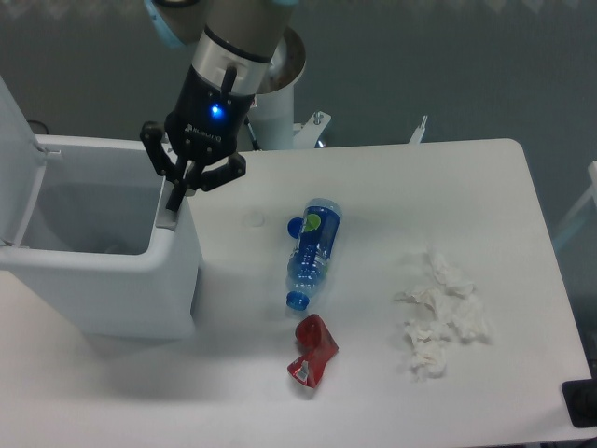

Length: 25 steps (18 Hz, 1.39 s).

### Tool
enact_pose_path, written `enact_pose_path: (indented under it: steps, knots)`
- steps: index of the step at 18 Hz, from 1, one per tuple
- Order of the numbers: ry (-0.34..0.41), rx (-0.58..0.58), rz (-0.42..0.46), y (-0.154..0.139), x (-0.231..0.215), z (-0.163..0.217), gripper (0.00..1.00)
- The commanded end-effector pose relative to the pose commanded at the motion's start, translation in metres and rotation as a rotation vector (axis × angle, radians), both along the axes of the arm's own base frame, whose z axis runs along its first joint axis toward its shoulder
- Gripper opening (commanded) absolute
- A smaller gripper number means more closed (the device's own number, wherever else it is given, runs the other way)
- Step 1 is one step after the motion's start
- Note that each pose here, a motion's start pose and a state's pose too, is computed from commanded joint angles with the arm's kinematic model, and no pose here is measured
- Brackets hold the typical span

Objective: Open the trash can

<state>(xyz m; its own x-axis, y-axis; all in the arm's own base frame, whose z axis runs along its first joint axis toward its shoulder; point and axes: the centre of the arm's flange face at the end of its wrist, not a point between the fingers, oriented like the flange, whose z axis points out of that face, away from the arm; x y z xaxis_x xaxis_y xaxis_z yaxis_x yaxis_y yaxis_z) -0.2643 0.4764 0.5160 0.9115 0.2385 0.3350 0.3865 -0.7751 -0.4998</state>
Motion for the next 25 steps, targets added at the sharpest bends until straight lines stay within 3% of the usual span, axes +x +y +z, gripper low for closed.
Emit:
enact_pose_path:
  steps: [1, 4, 8, 12, 16, 20, 25]
  knots:
    - [0.039, -0.023, 0.008, -0.005, -0.010, 0.000, 1.00]
    - [0.165, -0.142, -0.016, -0.021, -0.060, -0.028, 1.00]
    - [0.316, -0.267, -0.131, -0.045, -0.124, -0.067, 1.00]
    - [0.340, -0.298, -0.220, -0.049, -0.175, -0.116, 1.00]
    - [0.408, -0.457, -0.339, -0.050, -0.220, -0.160, 1.00]
    - [0.410, -0.529, -0.343, -0.070, -0.259, -0.183, 1.00]
    - [0.415, -0.549, -0.400, -0.075, -0.262, -0.188, 1.00]
